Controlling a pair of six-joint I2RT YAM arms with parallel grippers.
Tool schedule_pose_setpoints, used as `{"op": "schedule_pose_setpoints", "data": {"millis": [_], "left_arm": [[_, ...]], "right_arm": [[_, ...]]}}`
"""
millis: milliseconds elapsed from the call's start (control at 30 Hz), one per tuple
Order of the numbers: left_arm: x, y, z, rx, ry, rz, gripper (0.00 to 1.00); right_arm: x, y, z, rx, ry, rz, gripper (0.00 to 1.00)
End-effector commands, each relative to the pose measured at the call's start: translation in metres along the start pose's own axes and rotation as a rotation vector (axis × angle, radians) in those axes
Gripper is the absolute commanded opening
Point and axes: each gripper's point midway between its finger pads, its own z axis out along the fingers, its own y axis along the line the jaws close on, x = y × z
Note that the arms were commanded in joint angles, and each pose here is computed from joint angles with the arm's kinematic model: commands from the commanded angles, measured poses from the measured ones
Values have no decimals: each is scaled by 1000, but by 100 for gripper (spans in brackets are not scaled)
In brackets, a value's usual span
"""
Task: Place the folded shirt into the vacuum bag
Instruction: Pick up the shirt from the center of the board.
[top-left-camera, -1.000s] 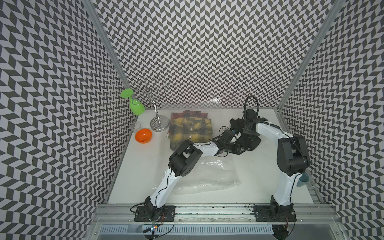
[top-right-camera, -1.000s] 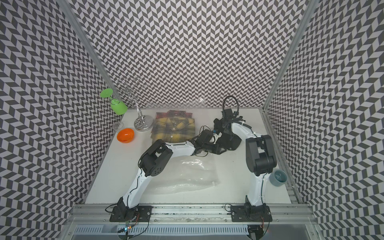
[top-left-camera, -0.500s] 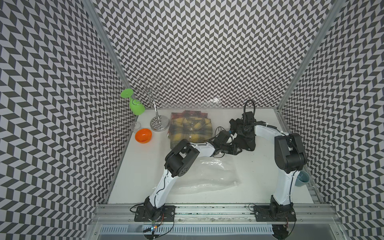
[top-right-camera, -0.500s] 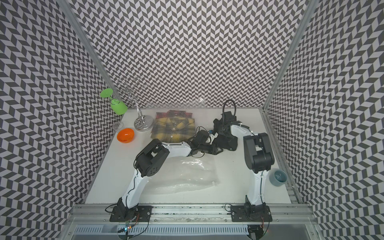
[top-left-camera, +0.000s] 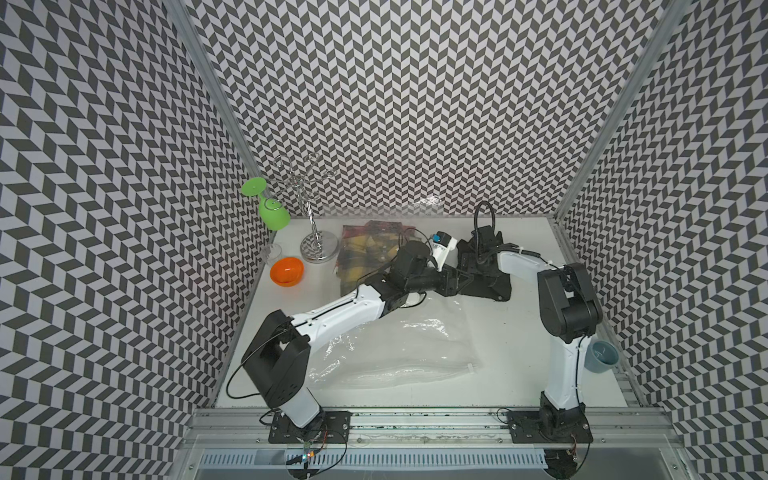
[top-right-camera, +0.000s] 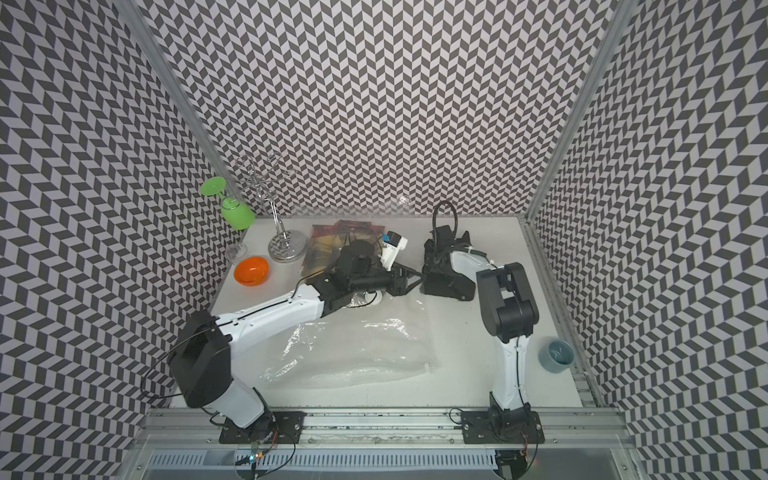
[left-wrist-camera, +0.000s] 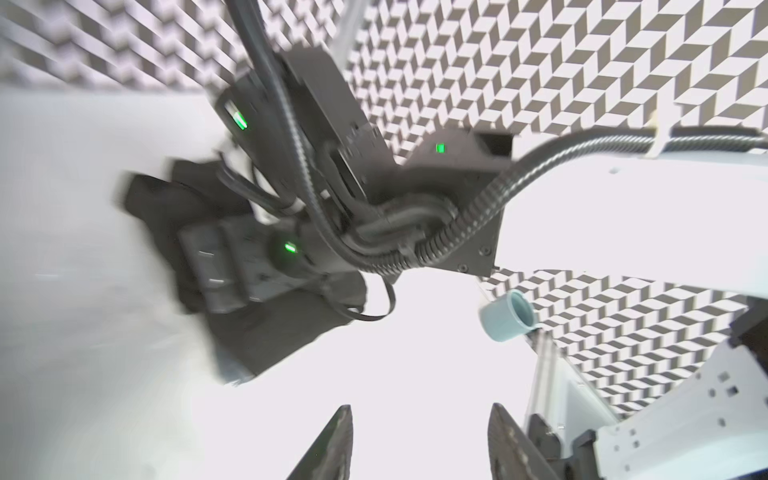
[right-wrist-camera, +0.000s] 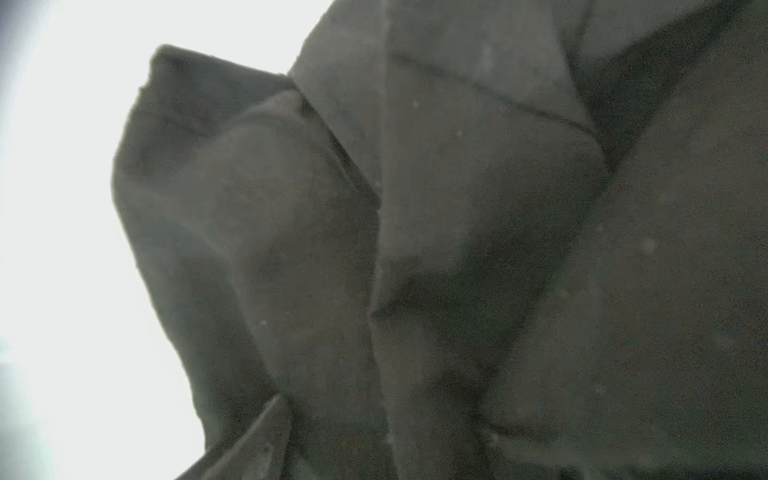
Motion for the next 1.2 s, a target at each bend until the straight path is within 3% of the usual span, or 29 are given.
{"op": "schedule_pose_setpoints", "data": {"millis": [0, 67, 233, 300, 500, 600, 767, 833, 933, 1133, 1167], "left_arm": [[48, 48, -21, -209, 169, 33, 54], [59, 56, -33, -259, 214, 37, 54], [83, 63, -58, -327, 280, 20, 58], [94, 63, -64, -341, 319, 15, 60], [153, 44, -69, -348, 530, 78, 68], [187, 29, -69, -328, 623, 105, 76], [219, 34, -62, -351, 679, 102, 75], [212, 36, -54, -357, 641, 85, 74], [174, 36, -50, -343, 512, 33, 72], [85, 99, -100, -431, 176, -172, 71], [74, 114, -111, -455, 124, -204, 71]], "right_arm": [[83, -27, 37, 102, 244, -55, 84], [83, -27, 40, 96, 267, -64, 73], [75, -31, 38, 36, 286, -44, 27], [66, -35, 33, 32, 261, -27, 17], [13, -27, -17, -37, 82, 10, 1], [-7, -14, -45, -120, 14, 30, 0], [-15, 8, -88, -247, -48, 38, 0], [-6, 21, -104, -301, -55, 30, 0], [13, 44, -133, -392, -62, 10, 0], [58, 107, -184, -591, -77, -85, 0], [70, 122, -188, -640, -28, -28, 0]]}}
